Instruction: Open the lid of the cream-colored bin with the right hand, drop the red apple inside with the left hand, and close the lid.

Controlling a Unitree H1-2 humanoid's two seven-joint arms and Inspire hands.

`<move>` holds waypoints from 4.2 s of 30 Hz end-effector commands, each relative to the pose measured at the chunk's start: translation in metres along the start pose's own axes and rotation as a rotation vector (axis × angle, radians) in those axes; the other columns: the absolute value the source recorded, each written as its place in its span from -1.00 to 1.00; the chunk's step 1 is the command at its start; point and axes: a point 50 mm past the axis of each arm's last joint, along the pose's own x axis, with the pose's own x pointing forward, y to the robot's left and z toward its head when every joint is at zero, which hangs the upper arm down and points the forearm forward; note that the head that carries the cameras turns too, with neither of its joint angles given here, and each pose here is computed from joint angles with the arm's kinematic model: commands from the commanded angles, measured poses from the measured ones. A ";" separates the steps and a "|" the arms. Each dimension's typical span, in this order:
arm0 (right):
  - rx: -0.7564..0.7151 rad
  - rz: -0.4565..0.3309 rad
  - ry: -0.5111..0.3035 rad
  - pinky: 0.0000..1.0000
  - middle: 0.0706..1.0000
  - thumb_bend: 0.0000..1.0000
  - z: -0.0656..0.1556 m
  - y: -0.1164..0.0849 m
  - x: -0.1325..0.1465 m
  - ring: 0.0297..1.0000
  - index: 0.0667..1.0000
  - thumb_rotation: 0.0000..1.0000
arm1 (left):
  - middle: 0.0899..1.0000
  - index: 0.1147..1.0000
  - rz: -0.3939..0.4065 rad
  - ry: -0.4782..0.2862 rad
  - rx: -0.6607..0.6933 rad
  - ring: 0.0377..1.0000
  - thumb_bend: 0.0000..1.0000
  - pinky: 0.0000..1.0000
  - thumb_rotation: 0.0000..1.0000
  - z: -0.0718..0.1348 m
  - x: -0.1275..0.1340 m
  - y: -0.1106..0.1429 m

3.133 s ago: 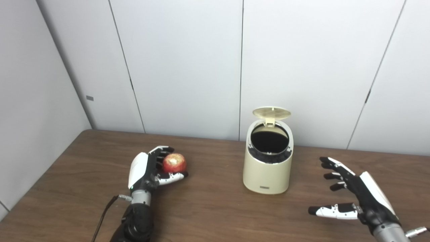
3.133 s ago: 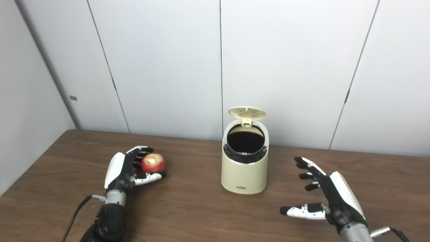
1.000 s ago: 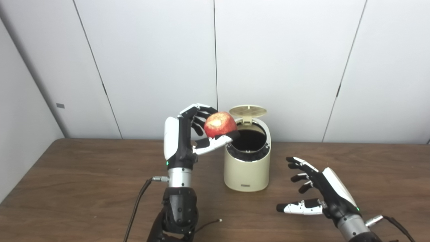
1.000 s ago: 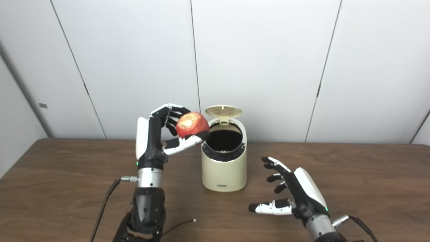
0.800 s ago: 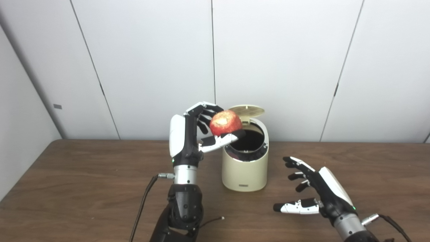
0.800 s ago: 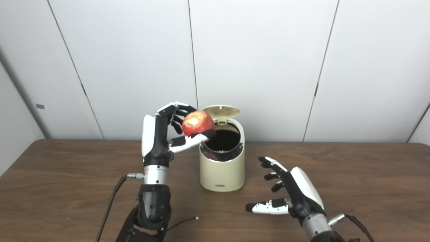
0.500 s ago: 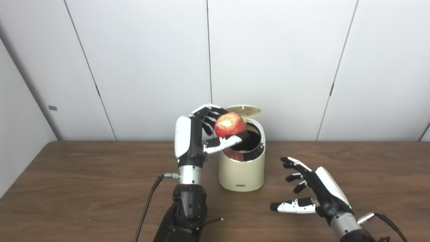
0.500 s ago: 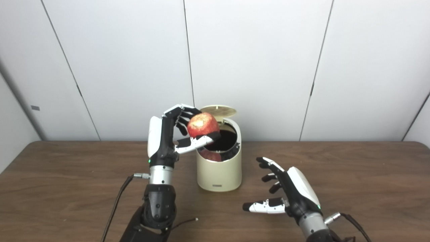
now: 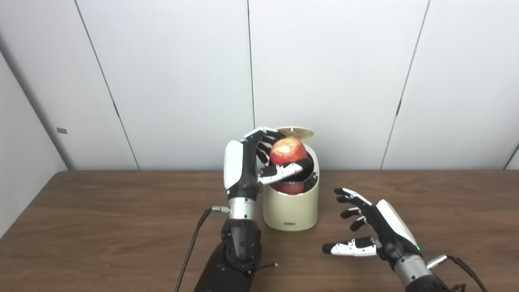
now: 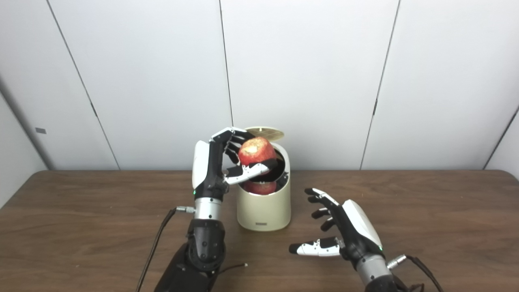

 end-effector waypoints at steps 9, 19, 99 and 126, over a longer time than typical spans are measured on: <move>-0.023 -0.056 -0.094 0.16 0.60 0.48 0.021 -0.011 0.003 0.43 0.65 -0.55 | -0.21 -0.13 0.008 -0.076 0.004 -0.30 0.05 -0.50 -1.00 0.017 0.025 -0.007; -0.012 -0.061 -0.089 0.12 0.56 0.47 0.019 -0.014 0.002 0.39 0.68 -0.56 | -0.20 -0.07 -0.042 -0.054 0.126 -0.14 0.04 -0.36 -1.00 0.004 0.025 -0.007; 0.003 -0.043 -0.081 0.08 0.58 0.48 0.005 -0.020 0.007 0.39 0.68 -0.57 | 0.27 -0.13 -0.047 0.062 -0.239 0.24 0.02 0.11 -0.89 -0.028 -0.034 0.156; -0.034 -0.120 -0.222 0.24 0.67 0.43 0.034 -0.049 0.035 0.54 0.68 -0.37 | 0.23 -0.14 -0.100 0.381 -0.284 0.16 0.01 0.08 -0.91 -0.104 -0.136 0.138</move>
